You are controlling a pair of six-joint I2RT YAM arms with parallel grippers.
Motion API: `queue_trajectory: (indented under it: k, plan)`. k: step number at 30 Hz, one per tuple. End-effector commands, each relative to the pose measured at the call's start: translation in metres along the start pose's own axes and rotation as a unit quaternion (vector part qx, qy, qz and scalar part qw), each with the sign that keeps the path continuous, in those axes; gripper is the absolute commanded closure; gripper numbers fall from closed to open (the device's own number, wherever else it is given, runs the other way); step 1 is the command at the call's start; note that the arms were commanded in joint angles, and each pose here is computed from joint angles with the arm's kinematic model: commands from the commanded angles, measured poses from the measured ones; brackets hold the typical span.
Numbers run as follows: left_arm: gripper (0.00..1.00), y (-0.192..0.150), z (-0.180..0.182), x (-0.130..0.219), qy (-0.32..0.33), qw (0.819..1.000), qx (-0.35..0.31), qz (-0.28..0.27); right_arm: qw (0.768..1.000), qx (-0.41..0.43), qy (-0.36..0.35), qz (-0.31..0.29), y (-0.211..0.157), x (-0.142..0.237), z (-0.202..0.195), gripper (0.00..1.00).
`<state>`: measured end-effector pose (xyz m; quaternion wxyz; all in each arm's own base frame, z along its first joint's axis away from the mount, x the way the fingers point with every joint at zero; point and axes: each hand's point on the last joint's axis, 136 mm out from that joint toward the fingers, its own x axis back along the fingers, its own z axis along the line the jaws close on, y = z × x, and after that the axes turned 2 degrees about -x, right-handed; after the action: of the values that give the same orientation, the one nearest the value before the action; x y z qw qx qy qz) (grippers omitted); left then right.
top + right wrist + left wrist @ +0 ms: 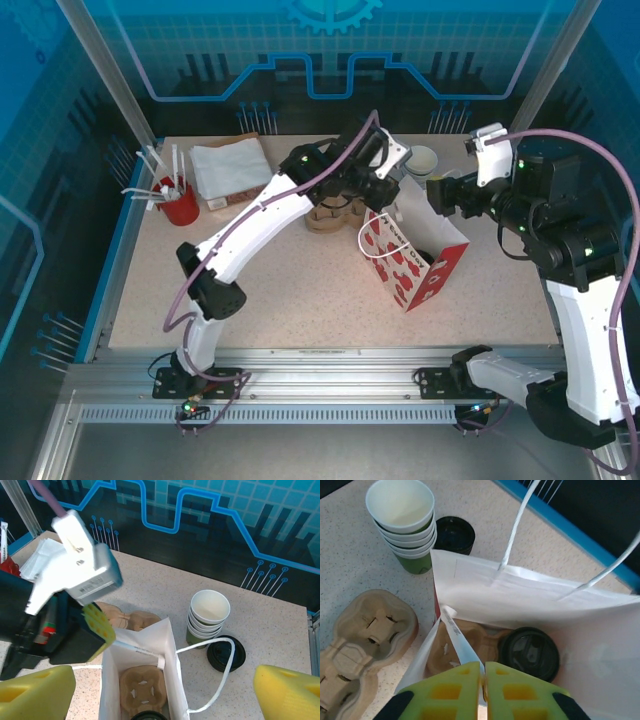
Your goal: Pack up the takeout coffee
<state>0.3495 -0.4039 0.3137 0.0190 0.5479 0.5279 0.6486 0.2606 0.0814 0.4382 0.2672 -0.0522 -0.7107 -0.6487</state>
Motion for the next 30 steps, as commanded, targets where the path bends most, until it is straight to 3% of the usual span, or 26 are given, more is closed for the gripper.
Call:
queue_trajectory:
  k: [1,9,13,16,21,24,30]
  plan:
    - [0.77,0.008,0.0,0.014,0.007,1.0,-0.013,-0.011,1.0,-0.01,0.009,0.003,-0.006,-0.002,0.002,0.07]
    - [0.64,0.019,0.019,0.075,0.012,0.998,0.01,-0.062,0.994,-0.017,0.108,-0.002,-0.016,-0.017,0.041,0.1]
    - [0.58,0.004,0.069,0.129,0.06,0.99,0.064,-0.112,0.984,0.021,0.176,-0.017,-0.011,-0.03,0.089,0.1]
    - [0.52,-0.024,0.133,0.173,0.114,0.968,0.159,-0.158,0.974,0.065,0.215,-0.026,-0.006,-0.043,0.132,0.1]
    - [0.46,-0.091,0.227,0.236,0.226,0.905,0.293,-0.209,0.958,0.094,0.271,-0.024,-0.004,-0.065,0.185,0.1]
    - [0.43,-0.12,0.253,0.228,0.256,0.892,0.322,-0.187,0.953,0.098,0.286,-0.012,-0.007,-0.078,0.202,0.1]
    - [0.39,-0.152,0.303,0.141,0.255,0.894,0.359,-0.077,0.953,0.106,0.283,0.006,-0.012,-0.089,0.208,0.1]
